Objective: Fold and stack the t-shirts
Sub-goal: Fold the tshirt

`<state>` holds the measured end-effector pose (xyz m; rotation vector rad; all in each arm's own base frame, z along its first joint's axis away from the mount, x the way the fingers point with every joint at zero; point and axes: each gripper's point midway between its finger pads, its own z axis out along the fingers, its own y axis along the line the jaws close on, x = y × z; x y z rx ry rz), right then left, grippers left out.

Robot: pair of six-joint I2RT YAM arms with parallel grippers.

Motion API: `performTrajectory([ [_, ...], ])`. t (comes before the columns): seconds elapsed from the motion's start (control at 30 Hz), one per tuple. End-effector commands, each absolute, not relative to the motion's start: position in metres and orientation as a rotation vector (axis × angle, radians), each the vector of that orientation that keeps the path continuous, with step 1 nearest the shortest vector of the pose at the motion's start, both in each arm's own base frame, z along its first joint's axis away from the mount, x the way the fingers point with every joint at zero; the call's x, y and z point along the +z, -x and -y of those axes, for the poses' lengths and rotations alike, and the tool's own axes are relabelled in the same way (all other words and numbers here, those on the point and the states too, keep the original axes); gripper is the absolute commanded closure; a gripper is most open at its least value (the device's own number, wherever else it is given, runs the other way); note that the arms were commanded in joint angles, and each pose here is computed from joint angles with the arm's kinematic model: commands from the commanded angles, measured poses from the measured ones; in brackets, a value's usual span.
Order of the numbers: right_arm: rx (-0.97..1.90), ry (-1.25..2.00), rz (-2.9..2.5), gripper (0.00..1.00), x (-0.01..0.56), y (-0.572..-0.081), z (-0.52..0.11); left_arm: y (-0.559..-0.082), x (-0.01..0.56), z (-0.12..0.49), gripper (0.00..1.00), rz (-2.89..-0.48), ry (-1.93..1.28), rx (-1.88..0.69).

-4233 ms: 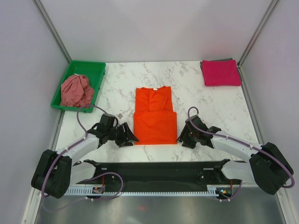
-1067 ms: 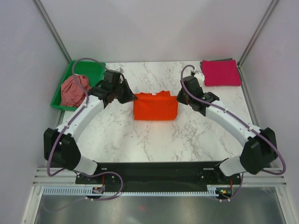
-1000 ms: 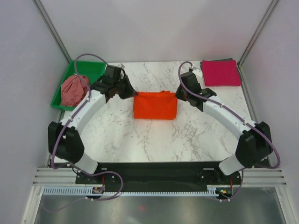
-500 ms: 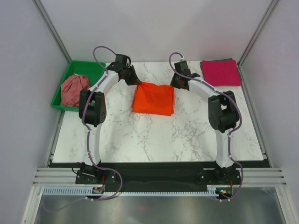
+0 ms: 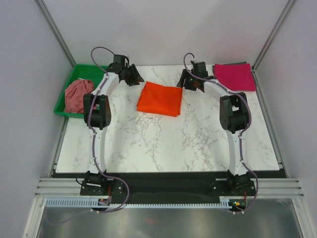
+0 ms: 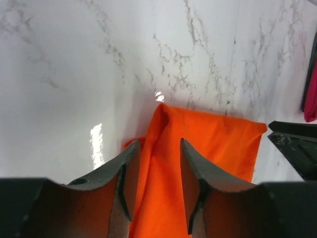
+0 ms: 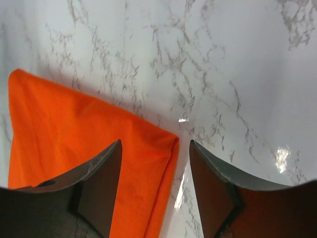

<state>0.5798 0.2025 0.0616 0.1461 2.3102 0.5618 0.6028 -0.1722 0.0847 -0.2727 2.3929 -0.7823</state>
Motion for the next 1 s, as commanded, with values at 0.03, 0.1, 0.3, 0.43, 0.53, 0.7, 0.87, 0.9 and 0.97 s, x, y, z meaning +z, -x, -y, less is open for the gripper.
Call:
performTrajectory([
  [0.03,0.738,0.045,-2.255,0.36,0.115,-0.547,-0.214,-0.569,0.119,0.155,0.51,-2.382,0.130,-0.674],
  [0.1,0.804,0.078,-2.277,0.36,0.112,-0.530,-0.220,-0.546,0.109,0.156,0.48,-2.427,0.082,-0.681],
  [0.3,0.919,0.116,-2.347,0.36,0.089,-0.492,-0.230,-0.512,0.083,0.146,0.45,-2.512,0.045,-0.628],
  [0.43,0.959,0.121,-2.375,0.36,0.073,-0.474,-0.238,-0.496,0.061,0.145,0.44,-2.574,0.051,-0.632],
  [0.53,0.953,0.120,-2.390,0.36,0.065,-0.466,-0.239,-0.483,0.042,0.146,0.46,-2.629,0.066,-0.647],
  [0.7,0.971,0.135,-2.400,0.36,0.059,-0.454,-0.242,-0.471,0.031,0.154,0.62,-2.668,0.092,-0.728],
  [0.87,1.067,0.120,-2.355,0.45,0.066,-0.447,-0.252,-0.459,0.024,0.162,0.89,-2.704,0.137,-0.816],
  [0.9,1.108,0.094,-2.359,0.49,0.066,-0.443,-0.255,-0.456,0.024,0.164,0.92,-2.708,0.143,-0.826],
  [0.97,1.150,0.083,-2.319,0.52,0.069,-0.446,-0.259,-0.450,0.022,0.164,0.95,-2.723,0.169,-0.838],
])
